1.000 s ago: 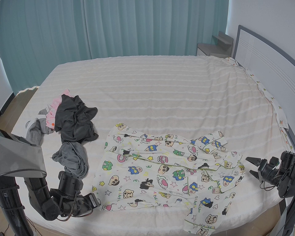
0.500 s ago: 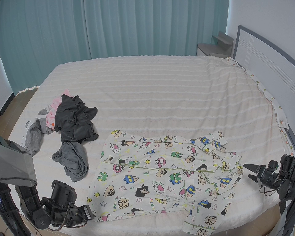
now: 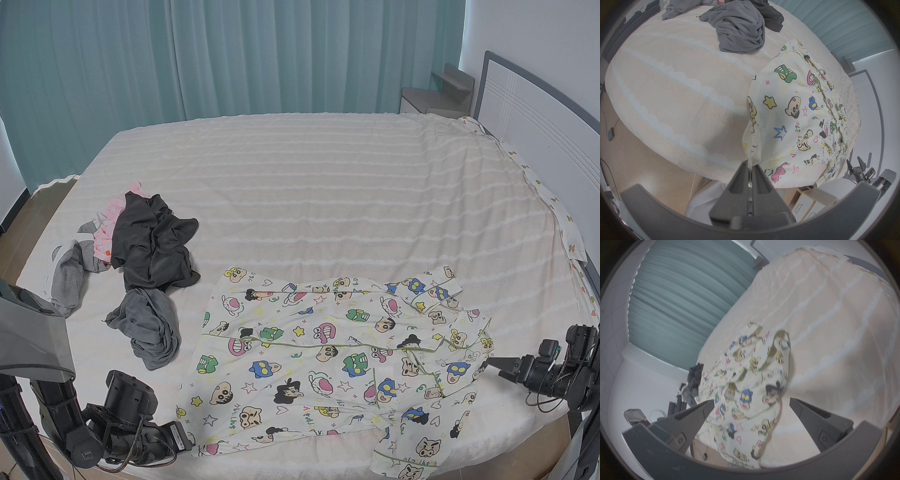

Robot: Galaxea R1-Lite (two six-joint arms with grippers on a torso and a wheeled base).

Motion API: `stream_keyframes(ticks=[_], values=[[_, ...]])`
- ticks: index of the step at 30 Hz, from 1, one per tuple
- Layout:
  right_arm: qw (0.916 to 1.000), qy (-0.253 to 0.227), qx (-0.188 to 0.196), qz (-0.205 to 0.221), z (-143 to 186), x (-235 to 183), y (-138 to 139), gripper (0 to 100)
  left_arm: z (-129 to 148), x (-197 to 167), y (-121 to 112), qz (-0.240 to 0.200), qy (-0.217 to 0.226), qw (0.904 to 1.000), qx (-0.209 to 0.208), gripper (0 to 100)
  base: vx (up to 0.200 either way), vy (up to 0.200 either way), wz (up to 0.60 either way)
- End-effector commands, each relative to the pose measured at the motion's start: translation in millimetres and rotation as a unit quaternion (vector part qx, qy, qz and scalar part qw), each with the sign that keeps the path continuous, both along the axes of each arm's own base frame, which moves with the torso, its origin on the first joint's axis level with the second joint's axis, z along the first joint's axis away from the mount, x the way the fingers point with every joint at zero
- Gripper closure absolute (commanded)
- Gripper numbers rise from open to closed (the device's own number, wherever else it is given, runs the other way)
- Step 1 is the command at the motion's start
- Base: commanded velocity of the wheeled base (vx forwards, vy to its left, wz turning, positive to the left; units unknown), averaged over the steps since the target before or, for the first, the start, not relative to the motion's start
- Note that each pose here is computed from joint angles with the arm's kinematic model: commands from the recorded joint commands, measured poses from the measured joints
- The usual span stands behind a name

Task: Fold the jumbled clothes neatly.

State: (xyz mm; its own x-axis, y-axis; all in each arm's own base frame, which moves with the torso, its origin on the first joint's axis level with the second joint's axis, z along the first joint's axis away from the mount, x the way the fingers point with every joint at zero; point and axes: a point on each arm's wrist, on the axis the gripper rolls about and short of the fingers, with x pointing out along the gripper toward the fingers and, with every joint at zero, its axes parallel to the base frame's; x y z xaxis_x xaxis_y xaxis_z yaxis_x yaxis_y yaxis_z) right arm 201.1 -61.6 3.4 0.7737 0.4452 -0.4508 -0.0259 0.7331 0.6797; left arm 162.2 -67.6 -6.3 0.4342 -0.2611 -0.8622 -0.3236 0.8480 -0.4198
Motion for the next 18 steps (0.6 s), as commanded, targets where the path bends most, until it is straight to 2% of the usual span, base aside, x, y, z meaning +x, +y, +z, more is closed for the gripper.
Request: stream_keyframes(ticks=[1,3,4,7,17,18], values=[[0.9978,0.036,-0.022,0.051,-6,-11,13,0,1,-2,1,0.003,0.001,1.0000,-0.007,100,0.000,0.000,0.00],[0.9964,0.046,-0.029,0.065,-6,-15,15,0,1,-2,1,0.006,0.003,0.9999,-0.009,100,0.000,0.000,0.00],[0.9935,0.056,-0.038,0.091,-6,-20,21,0,2,-2,1,0.012,0.004,0.9998,-0.013,100,0.000,0.000,0.00],[0.9888,0.060,-0.052,0.126,-7,-20,32,0,2,-3,-1,0.011,0.004,0.9998,-0.015,100,0.000,0.000,0.00],[0.9821,0.097,-0.057,0.151,-13,-26,40,0,5,-1,-3,0.015,-0.004,0.9996,-0.023,100,0.000,0.000,0.00],[0.9819,0.097,-0.058,0.152,-13,-26,40,0,5,-1,-3,0.015,-0.004,0.9996,-0.024,100,-0.200,0.000,0.00]])
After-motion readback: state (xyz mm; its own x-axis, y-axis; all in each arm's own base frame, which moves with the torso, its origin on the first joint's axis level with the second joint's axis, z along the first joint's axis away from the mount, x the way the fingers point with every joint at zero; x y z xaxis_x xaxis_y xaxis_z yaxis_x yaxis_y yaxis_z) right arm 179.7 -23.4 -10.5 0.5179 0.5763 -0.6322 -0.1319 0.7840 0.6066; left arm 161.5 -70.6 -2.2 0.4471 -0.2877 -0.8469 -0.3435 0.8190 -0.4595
